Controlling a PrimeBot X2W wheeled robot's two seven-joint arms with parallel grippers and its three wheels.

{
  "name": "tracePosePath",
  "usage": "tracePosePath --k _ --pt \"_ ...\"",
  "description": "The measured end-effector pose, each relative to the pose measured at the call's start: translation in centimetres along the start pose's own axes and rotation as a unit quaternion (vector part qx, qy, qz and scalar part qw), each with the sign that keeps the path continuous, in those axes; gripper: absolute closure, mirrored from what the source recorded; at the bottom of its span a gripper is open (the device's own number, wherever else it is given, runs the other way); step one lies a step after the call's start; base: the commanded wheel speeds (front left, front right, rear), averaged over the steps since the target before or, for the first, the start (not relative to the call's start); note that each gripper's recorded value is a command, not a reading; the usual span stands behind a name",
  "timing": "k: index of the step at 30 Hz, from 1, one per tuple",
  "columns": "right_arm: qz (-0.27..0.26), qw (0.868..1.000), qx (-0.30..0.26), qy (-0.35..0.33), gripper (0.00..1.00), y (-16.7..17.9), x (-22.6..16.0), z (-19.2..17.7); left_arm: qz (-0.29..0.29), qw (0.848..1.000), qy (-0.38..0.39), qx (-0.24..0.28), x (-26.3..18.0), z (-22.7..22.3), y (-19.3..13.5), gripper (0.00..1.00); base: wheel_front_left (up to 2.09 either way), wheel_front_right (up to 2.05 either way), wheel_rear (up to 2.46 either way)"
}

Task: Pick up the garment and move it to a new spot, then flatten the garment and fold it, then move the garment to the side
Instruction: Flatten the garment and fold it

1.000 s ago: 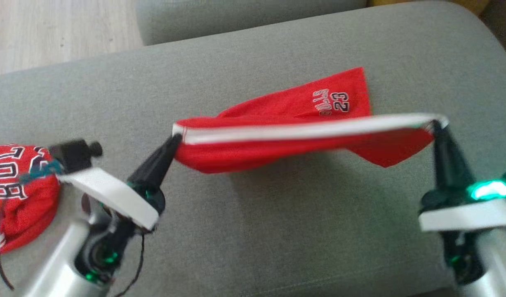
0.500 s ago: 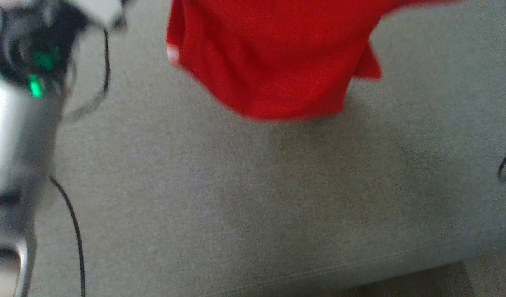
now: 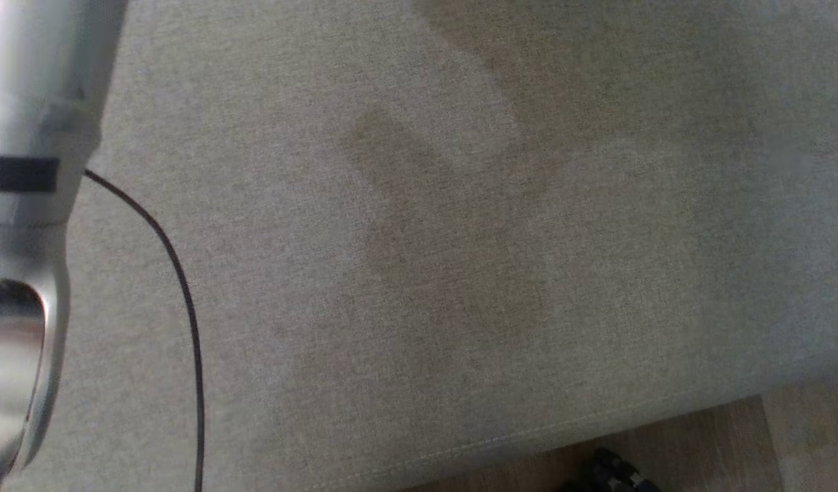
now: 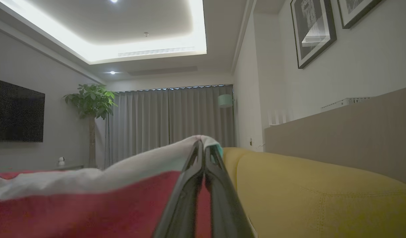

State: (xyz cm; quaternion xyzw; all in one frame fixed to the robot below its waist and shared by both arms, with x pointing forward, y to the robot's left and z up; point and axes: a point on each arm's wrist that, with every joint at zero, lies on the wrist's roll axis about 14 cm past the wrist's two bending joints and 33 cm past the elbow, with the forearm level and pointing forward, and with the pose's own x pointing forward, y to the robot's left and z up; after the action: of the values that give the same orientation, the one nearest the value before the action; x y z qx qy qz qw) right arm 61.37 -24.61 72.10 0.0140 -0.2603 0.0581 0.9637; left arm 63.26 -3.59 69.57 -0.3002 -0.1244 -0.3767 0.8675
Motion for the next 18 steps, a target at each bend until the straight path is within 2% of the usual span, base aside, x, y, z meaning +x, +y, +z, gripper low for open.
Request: tracePosePath --k 4,8,10,13,18 --pt "0.018 0.999 0.018 0.046 1.0 1.5 -2.3 -3.6 0.023 0.999 0.043 -0.005 -2.9 -4.1 2.0 1.0 0.0 0.0 0.0" --pt "0.012 0.991 0.045 0.125 1.0 2.1 -7.8 -8.9 0.074 0.99 0.118 -0.022 -9.3 -10.2 4.7 1.0 0.0 0.0 0.0" --pt "0.001 0.986 0.062 0.154 1.0 2.1 -10.8 -10.5 0.083 0.984 0.154 -0.029 -12.6 -12.7 4.4 1.0 0.0 0.0 0.0" --pt "-0.02 0.981 0.085 0.174 1.0 1.7 -14.8 -11.0 0.094 0.976 0.189 -0.052 -16.9 -15.0 3.0 1.0 0.0 0.0 0.0" --pt "-0.052 0.972 0.114 0.196 1.0 1.5 -21.4 -10.0 0.115 0.971 0.197 -0.071 -22.6 -15.5 0.2 1.0 0.0 0.0 0.0"
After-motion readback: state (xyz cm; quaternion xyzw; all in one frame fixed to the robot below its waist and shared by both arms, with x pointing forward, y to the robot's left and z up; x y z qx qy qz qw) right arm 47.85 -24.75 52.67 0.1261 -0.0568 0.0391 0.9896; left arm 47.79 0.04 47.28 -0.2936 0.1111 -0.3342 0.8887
